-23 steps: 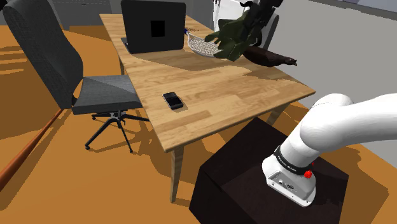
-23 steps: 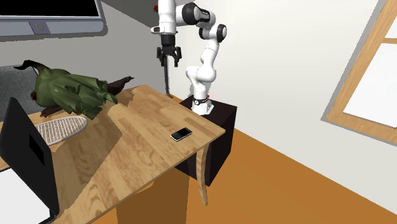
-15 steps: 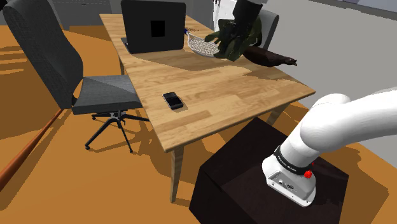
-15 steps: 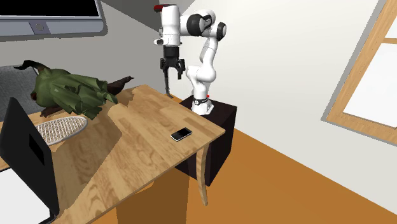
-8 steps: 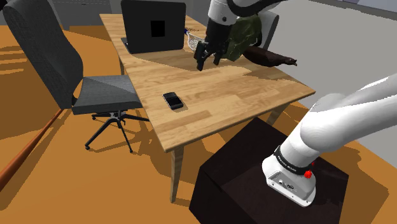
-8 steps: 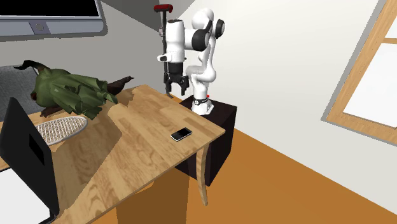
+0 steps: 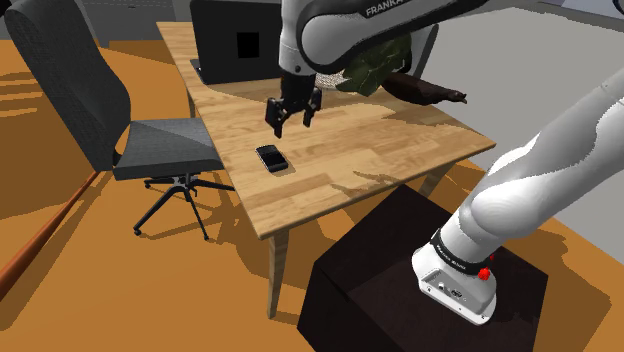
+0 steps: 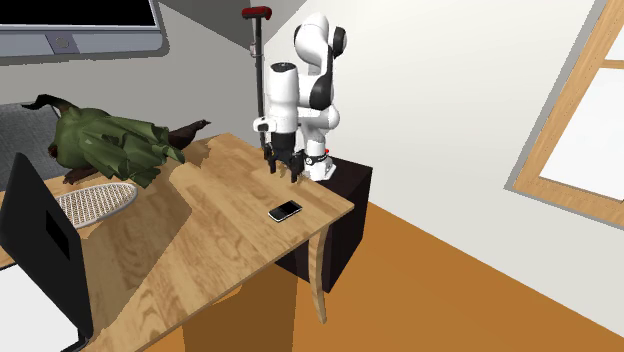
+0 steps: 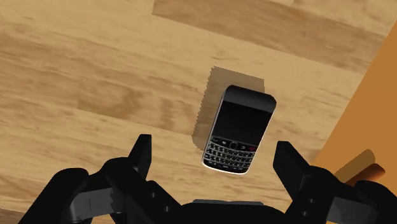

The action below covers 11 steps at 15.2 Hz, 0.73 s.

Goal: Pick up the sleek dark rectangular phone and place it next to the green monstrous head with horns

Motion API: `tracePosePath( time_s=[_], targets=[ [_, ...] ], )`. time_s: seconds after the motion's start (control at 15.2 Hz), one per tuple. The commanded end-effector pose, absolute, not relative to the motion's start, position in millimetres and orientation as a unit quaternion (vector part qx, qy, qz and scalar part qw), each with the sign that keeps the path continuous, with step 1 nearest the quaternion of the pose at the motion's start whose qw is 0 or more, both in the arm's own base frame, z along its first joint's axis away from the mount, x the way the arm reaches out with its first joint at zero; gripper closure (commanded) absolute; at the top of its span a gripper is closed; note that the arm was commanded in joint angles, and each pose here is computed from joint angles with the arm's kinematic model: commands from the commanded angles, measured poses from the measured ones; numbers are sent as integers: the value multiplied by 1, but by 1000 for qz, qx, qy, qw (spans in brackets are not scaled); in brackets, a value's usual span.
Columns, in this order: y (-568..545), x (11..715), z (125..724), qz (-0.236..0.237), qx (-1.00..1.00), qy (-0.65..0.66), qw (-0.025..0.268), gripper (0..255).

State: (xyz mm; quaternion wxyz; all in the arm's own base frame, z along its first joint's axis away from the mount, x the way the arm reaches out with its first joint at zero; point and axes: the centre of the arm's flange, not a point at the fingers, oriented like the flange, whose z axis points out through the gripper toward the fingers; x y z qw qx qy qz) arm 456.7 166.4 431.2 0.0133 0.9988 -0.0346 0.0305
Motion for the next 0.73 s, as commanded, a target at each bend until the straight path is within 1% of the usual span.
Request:
tracePosePath(
  time_s=[0.0,0.26,0.66],
  targets=[
    [180,469,412,24,999,-43,18,0],
    [209,496,372,12,998,-57,29,0],
    [208,497,344,12,998,-57,30,0]
  ],
)
